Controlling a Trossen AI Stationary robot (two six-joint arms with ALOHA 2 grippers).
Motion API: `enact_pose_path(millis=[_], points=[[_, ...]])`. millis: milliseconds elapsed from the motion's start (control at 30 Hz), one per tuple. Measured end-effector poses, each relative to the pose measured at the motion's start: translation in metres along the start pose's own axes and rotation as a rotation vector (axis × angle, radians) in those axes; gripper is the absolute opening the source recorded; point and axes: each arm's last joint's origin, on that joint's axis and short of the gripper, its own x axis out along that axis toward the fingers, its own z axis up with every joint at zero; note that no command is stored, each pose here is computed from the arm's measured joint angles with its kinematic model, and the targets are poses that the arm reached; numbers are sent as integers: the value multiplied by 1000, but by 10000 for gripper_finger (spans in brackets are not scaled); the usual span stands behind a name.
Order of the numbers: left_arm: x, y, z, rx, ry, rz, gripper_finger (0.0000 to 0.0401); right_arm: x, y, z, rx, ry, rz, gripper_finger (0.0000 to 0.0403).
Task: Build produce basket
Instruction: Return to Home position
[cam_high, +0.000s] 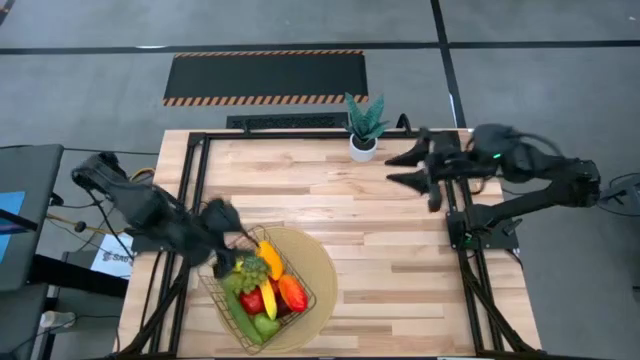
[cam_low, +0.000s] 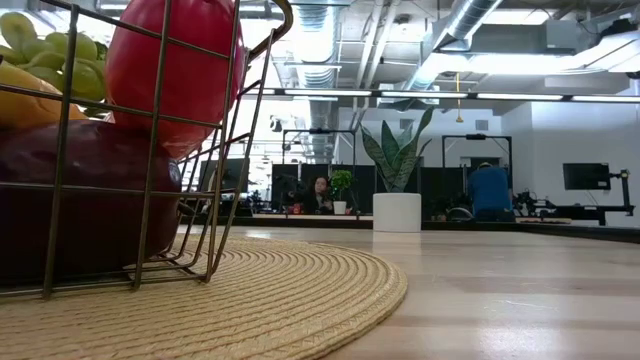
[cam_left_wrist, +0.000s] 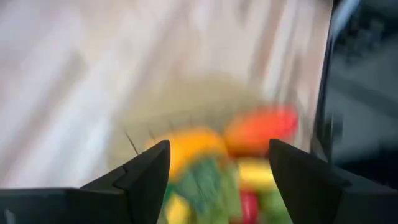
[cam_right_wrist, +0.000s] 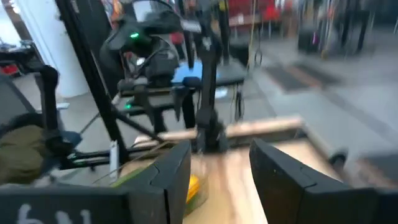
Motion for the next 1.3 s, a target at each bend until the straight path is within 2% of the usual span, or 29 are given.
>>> enact_pose_path(millis=[133, 233, 267, 367, 500, 667, 833, 1100, 1233, 1300], points=[[-53, 24, 18, -35, -331, 57, 255, -25, -2, 19, -208, -76, -29, 180], [-86, 45, 21, 78, -480, 118, 255, -42, -5, 22, -313, -87, -65, 180], [-95, 52, 21, 103, -512, 129, 255, -45, -6, 23, -309, -96, -75, 181], [-115, 70, 17, 60, -568, 79, 255, -52, -13, 22, -255, -112, -122, 183], [-129, 96, 3, 73, -609, 81, 255, -52, -27, 10, -147, -89, -173, 185], [-113, 122, -24, 19, -647, 70, 255, -36, -47, -31, -20, -100, -100, 184], [-75, 136, -56, -6, -707, -80, 255, -20, -68, -84, 94, -171, -106, 180], [-21, 152, -100, -7, -874, -334, 255, -19, -86, -160, 212, -332, -79, 183], [2, 158, -118, 5, -932, -397, 255, -22, -90, -191, 230, -396, -52, 180], [11, 155, -120, 19, -918, -375, 255, -25, -92, -202, 238, -433, -50, 179]])
